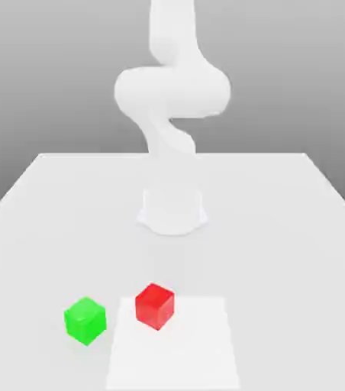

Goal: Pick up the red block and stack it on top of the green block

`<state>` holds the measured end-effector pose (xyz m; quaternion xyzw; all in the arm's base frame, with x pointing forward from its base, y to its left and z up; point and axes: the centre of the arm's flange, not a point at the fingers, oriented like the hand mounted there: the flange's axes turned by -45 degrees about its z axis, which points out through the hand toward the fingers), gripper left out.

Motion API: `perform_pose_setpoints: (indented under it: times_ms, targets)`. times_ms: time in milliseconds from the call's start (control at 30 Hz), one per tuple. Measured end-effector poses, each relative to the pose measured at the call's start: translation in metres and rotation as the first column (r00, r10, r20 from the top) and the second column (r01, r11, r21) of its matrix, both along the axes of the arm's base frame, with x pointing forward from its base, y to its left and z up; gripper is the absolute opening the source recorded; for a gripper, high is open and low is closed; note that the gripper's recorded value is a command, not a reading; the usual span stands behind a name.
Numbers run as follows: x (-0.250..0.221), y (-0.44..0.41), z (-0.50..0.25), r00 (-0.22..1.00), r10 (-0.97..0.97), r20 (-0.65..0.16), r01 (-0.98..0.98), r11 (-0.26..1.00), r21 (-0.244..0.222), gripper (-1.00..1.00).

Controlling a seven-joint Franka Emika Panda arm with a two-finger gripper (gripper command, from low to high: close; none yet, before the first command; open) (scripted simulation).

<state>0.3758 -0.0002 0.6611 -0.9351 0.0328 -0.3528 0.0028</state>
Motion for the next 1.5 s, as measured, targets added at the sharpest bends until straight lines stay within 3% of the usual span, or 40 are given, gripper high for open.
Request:
perform_pose_setpoints:
  times_ms: [133, 300, 600, 800, 833, 1067, 1300, 1500]
  targets:
    - [0.039, -0.005, -0.099, 0.984, -0.092, -0.15, 0.098, 0.995, 0.034, 0.0]
    - [0.053, -0.017, -0.224, 0.922, -0.2, -0.33, 0.231, 0.971, 0.056, 0.0]
    - [-0.013, -0.031, -0.445, 0.676, -0.363, -0.642, 0.491, 0.871, 0.025, 0.0]
    - [-0.02, -0.031, -0.506, 0.654, -0.371, -0.659, 0.507, 0.861, 0.019, 0.0]
    - [-0.021, -0.031, -0.513, 0.654, -0.37, -0.66, 0.507, 0.862, 0.019, -1.0]
    - [-0.021, -0.031, -0.514, 0.655, -0.371, -0.659, 0.507, 0.862, 0.019, -1.0]
    - [-0.021, -0.031, -0.459, 0.654, -0.371, -0.659, 0.507, 0.862, 0.018, -1.0]
    - [-0.006, -0.129, -0.424, 0.426, -0.619, -0.659, 0.833, 0.553, 0.019, -1.0]
